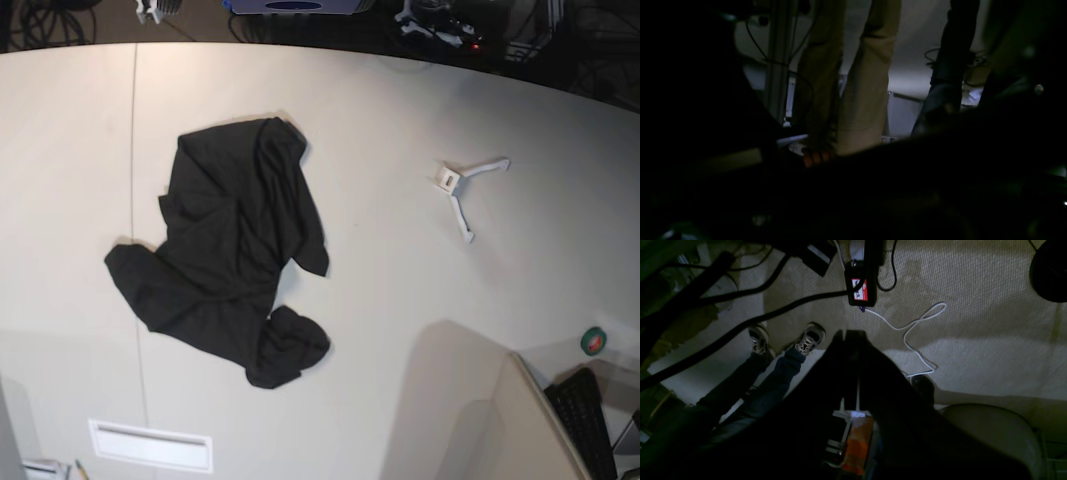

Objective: Layout the t-shirt on the table in an organized manner, then fold the t-shirt properly

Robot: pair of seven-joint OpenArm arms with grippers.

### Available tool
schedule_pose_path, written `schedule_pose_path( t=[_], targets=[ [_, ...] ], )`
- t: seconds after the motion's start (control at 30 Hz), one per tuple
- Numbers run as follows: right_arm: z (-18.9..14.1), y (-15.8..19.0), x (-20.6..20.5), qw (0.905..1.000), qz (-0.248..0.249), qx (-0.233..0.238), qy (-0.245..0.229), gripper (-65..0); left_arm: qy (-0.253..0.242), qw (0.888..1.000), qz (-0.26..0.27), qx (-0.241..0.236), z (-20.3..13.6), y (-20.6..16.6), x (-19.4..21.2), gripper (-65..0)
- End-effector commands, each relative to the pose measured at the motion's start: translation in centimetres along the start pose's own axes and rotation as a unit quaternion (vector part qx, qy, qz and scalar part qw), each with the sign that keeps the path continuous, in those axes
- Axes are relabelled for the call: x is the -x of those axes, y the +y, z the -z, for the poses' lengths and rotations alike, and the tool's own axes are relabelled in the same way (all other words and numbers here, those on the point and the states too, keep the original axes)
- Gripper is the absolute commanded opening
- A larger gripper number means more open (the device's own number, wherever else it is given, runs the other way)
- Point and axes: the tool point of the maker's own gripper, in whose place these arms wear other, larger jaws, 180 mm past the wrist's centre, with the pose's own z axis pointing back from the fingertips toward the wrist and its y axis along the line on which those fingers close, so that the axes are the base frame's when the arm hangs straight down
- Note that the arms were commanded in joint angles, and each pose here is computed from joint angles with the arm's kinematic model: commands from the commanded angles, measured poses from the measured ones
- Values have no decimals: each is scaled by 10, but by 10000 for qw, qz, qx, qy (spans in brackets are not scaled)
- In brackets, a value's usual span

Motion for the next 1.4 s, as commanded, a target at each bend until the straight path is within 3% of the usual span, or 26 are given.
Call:
schedule_pose_path(
  t=[0.0,0.07,0.37,0.53,1.37],
  targets=[
    [-2,-3,7,10000,4,-9,82,-650,233,9997,19,-41,-1,3,12,-298],
    [-1,-2,0,10000,-11,-14,30,-650,477,9989,12,-37,-1,3,20,-298],
    [-1,0,-8,10000,-15,-27,-34,-650,544,9985,-38,12,-2,-2,21,-298],
    [3,12,-8,9999,-19,-127,-30,-650,1017,9948,-82,26,-4,-4,32,-298],
    [17,64,-22,9985,-41,-538,-136,-650,1007,9945,-150,245,-12,-33,19,-298]
  ],
)
